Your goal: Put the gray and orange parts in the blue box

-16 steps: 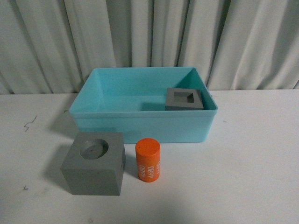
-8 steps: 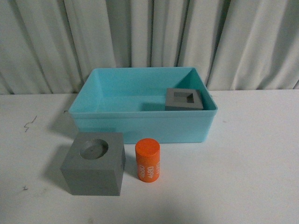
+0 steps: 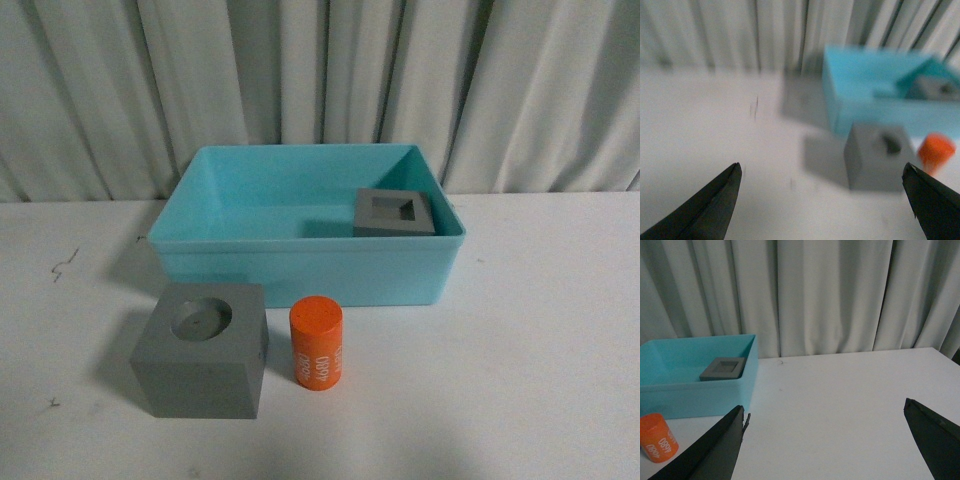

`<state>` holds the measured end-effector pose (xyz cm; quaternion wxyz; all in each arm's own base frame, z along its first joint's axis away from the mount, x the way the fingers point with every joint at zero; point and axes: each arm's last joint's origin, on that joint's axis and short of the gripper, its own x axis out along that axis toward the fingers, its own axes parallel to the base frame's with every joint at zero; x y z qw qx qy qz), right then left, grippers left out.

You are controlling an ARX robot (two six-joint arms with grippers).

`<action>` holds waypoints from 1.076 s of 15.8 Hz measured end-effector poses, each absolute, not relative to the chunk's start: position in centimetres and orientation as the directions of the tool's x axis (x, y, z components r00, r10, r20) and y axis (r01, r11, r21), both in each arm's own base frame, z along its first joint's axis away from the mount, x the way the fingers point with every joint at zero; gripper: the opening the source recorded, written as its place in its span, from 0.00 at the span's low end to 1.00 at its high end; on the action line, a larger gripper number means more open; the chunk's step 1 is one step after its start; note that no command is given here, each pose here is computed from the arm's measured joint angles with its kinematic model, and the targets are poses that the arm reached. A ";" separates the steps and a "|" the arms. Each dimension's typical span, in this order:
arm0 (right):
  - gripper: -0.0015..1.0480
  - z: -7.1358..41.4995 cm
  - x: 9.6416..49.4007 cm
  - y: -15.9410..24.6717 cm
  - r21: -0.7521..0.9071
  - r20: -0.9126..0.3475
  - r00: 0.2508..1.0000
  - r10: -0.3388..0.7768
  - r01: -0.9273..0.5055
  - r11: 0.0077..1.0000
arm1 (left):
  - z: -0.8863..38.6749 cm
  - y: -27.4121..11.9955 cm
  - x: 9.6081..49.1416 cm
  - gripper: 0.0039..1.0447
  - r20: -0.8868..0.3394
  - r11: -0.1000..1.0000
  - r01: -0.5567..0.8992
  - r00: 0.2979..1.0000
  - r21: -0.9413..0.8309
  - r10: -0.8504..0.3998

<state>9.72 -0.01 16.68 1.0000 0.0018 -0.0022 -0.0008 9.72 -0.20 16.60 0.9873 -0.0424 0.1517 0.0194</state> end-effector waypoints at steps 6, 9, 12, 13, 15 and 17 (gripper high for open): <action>0.94 16.7 9.7 0.0 0.003 0.005 1.000 0.000 0.000 1.000 | 17.7 -1.0 11.6 0.94 -0.625 0.978 -0.154 0.780 -0.139 0.034; 0.94 16.7 9.7 0.0 0.003 0.004 1.000 0.000 0.000 1.000 | 17.9 -2.0 13.9 0.94 -0.649 0.974 -0.175 0.760 -0.146 0.039; 0.94 16.7 9.7 0.0 0.003 0.004 1.000 0.000 0.000 1.000 | 17.4 -8.0 22.7 0.94 -0.565 0.999 0.032 0.825 0.001 -0.026; 0.94 16.7 9.7 0.0 0.003 0.004 1.000 0.000 0.000 1.000 | 16.1 -9.4 24.8 0.94 -0.559 0.994 0.091 0.828 0.064 -0.039; 0.94 16.7 9.7 0.0 0.003 0.004 1.000 0.000 0.000 1.000 | 14.5 -9.6 26.1 0.94 -0.590 0.988 0.105 0.807 0.111 -0.020; 0.94 16.7 9.7 0.0 0.003 0.005 1.000 0.000 0.000 1.000 | 13.8 -9.1 27.5 0.94 -0.596 0.989 0.079 0.803 0.126 0.012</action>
